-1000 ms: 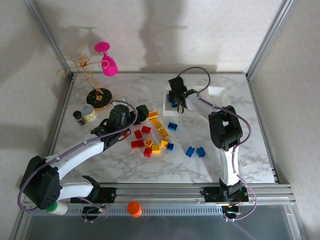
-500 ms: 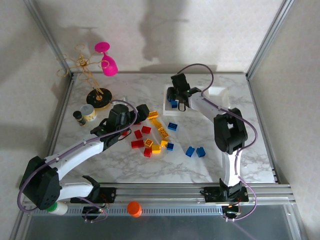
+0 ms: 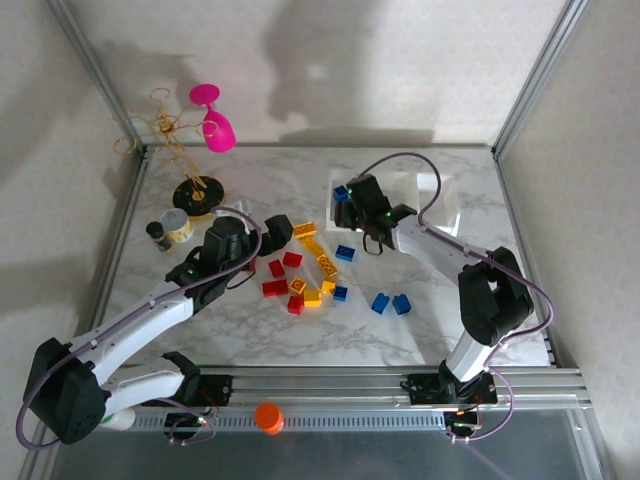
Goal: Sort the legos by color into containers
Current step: Pick up the lego from the center of the table.
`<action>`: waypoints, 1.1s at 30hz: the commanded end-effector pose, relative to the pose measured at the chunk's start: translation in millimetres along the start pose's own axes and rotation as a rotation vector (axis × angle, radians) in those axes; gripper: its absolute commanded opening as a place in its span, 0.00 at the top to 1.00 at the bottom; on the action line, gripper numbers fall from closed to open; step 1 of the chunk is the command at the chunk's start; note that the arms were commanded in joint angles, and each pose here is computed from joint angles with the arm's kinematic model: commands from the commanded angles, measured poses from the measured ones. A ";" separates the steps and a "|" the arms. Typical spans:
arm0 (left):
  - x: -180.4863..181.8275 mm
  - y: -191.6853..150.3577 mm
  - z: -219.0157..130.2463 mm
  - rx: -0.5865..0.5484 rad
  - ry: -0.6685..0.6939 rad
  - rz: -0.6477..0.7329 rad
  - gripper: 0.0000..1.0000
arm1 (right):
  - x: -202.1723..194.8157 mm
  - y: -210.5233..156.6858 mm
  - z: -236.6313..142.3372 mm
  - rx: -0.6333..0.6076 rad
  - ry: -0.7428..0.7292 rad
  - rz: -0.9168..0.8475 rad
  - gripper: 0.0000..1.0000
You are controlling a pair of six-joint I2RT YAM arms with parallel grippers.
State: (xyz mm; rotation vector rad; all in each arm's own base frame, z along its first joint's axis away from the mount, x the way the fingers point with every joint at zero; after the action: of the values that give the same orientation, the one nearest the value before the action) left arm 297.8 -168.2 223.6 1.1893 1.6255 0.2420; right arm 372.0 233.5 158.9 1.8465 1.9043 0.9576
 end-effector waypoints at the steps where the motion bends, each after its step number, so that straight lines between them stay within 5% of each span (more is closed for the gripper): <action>1: 5.8 -17.3 -6.1 0.053 0.003 0.000 0.00 | -2.8 -21.7 -8.5 0.010 -0.029 0.054 0.38; 13: 8.5 -42.4 -15.6 0.081 -0.006 0.017 0.00 | 3.5 -95.3 10.5 0.090 -0.096 0.164 0.23; 33: 18.8 -48.9 -12.4 0.075 0.037 0.042 0.00 | 1.0 -92.2 48.7 0.066 -0.210 0.241 0.23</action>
State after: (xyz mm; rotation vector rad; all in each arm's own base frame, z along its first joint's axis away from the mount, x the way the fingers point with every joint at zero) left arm 261.6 -174.8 186.6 1.2811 1.6475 0.2052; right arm 322.3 252.4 61.3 2.1580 1.7087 0.7382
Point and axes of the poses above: each hand's point on the last joint's axis, 136 mm out from that joint toward the fingers, its own z axis out along the fingers, its own x axis along the line the jaws close on, y = z × x, the point moved 3 cm from there along -z, back along the fingers, and after that the axes turned 1 degree about z, right-handed, at the moved point
